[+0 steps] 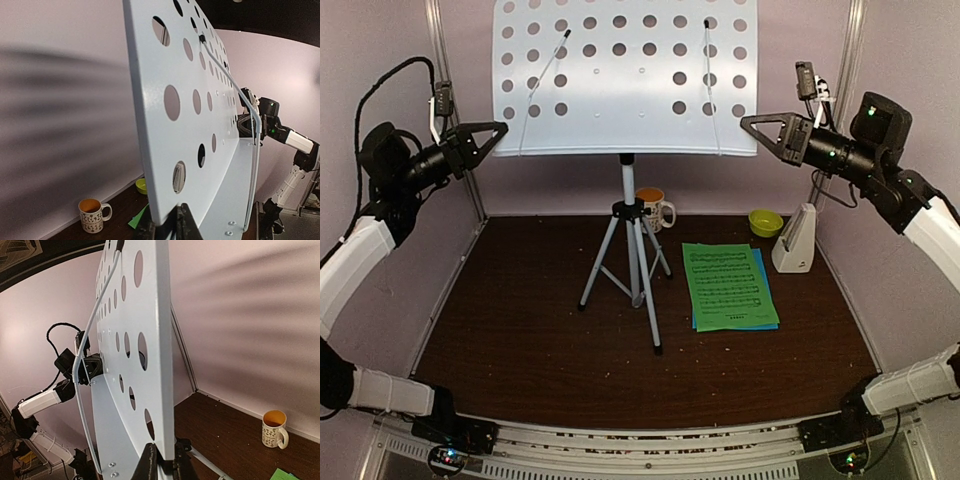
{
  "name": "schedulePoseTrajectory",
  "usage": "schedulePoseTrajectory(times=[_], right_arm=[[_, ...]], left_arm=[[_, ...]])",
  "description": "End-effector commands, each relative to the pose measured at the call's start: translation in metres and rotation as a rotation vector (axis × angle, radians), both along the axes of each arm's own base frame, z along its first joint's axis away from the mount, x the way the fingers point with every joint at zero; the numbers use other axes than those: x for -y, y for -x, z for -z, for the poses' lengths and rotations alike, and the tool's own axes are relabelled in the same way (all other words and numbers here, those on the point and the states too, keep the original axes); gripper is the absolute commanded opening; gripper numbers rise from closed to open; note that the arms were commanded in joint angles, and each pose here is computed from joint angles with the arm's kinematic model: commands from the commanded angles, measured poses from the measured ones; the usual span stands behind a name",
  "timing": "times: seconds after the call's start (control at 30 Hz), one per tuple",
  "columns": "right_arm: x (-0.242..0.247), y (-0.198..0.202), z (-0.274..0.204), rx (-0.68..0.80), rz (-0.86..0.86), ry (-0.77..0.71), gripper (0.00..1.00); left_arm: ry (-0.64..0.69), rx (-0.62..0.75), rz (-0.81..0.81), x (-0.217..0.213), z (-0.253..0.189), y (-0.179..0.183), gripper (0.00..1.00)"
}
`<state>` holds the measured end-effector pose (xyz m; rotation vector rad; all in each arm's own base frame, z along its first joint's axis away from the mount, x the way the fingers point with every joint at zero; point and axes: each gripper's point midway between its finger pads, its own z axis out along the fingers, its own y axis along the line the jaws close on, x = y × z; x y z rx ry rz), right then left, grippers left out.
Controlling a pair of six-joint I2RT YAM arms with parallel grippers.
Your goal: Set up the instrument practice props
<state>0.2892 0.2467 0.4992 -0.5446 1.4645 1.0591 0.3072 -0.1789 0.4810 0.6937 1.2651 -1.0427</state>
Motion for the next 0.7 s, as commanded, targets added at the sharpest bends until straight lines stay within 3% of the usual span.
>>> schedulePoseTrajectory(times=[0.0,0.67], right_arm=[[0.012,-0.026,-0.010,0.091,0.132,0.030,0.00],[0.014,-0.048,-0.006,0.108,0.154,0.082,0.00]], left_arm=[[-0.113,-0.095,0.061,0.017,0.066,-0.006,0.00],[-0.177,-0.148,0.093,0.035,0.120,-0.007,0.00]])
